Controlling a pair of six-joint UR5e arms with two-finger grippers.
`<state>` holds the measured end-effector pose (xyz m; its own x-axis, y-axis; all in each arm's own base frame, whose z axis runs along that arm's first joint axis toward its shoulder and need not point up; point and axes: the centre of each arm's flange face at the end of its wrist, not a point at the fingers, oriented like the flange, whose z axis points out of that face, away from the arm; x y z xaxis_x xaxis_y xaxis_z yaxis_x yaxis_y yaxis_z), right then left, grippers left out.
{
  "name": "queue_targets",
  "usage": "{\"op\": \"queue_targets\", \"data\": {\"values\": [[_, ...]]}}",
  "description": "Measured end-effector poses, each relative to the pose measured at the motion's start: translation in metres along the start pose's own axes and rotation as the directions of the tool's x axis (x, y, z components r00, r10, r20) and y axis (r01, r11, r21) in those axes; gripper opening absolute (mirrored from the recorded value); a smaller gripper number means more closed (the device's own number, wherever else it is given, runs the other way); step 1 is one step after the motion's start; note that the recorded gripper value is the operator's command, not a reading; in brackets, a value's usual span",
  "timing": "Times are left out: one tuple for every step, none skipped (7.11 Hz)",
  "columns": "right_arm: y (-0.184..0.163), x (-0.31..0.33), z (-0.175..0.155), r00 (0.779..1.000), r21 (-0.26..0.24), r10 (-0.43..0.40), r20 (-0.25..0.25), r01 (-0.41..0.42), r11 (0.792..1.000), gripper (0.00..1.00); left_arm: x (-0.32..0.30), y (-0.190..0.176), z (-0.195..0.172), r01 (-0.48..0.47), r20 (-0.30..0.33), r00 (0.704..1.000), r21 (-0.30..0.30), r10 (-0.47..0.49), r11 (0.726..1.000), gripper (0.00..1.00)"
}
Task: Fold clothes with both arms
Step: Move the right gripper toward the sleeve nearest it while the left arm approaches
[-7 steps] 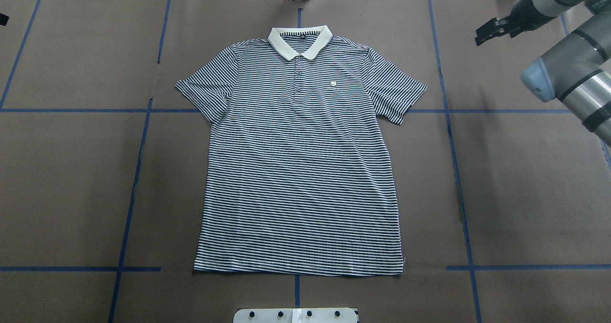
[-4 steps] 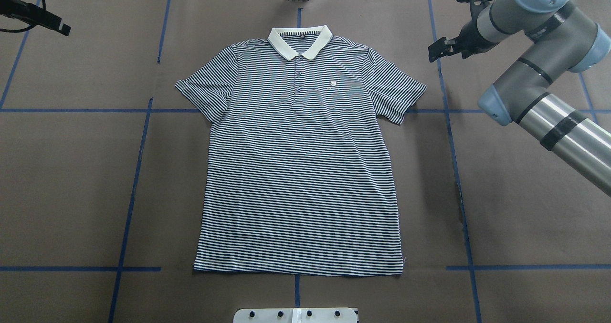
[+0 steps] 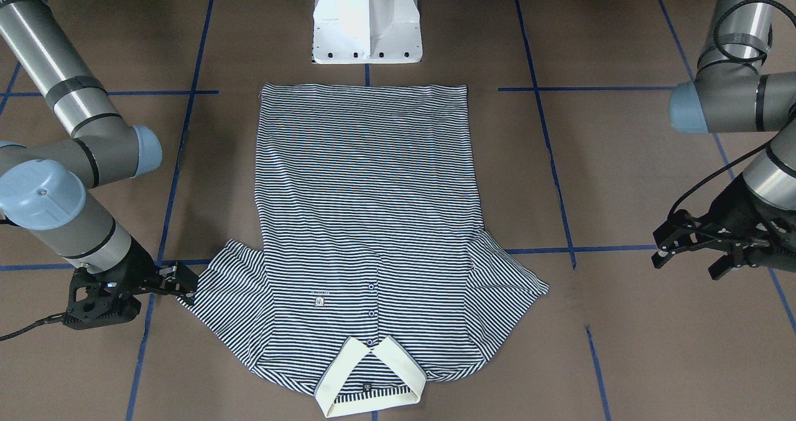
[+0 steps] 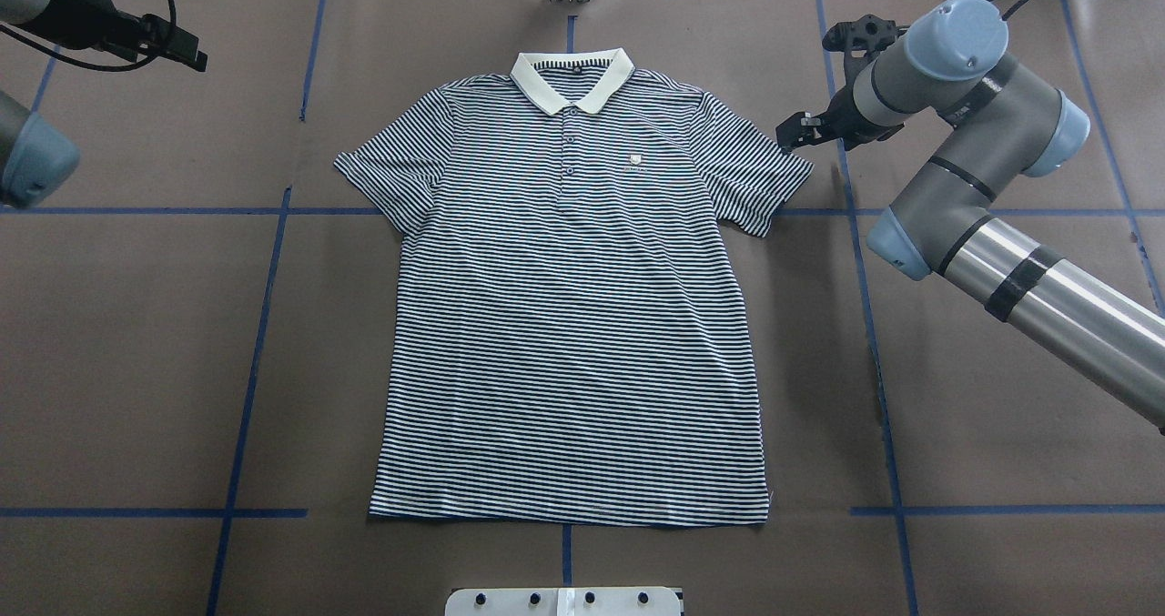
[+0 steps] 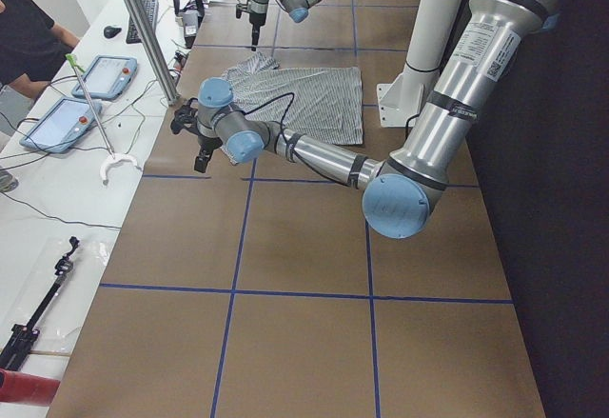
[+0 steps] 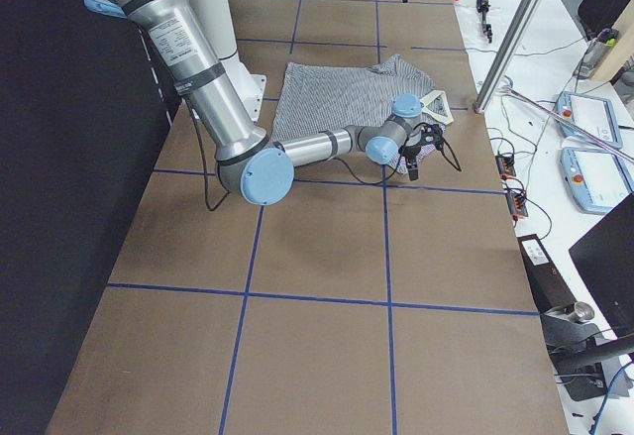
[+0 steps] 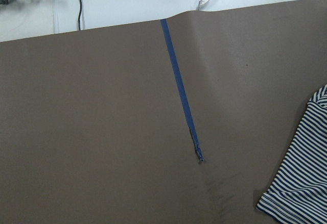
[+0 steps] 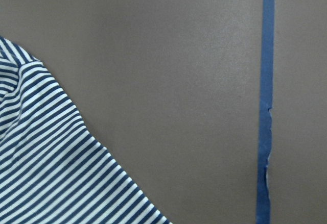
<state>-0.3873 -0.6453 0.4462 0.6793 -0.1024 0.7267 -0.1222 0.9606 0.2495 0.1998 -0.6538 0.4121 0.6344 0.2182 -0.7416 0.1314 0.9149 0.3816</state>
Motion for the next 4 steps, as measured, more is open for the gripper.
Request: {"op": "queue_targets", "data": {"values": [[0.0020,-0.0061,0.0033,1.000,-0.001,-0.004,-0.001,0.004,1.000,0.91,0.0010,0.0002,-0.0002,0.000,0.000,1.000,0.002,0.000,1.000,1.00],[0.0031,-0.0095,0.0049,1.000,-0.003,-0.005,-0.001,0.005,1.000,0.89,0.0018,0.0001,-0.0011,-0.001,0.000,1.000,0.004,0.001,1.000,1.00],[0.0048,-0.0108,0.0066,1.000,-0.006,-0.007,-0.001,0.007,1.000,0.89,0.0035,-0.0001,-0.0031,-0.003,-0.003,1.000,0.008,0.003,1.000,1.00],[0.0064,-0.0120,0.0082,1.000,-0.009,-0.009,-0.001,0.009,1.000,0.88,0.0052,-0.0001,-0.0050,-0.006,-0.005,1.000,0.011,0.006,1.000,1.00]]}}
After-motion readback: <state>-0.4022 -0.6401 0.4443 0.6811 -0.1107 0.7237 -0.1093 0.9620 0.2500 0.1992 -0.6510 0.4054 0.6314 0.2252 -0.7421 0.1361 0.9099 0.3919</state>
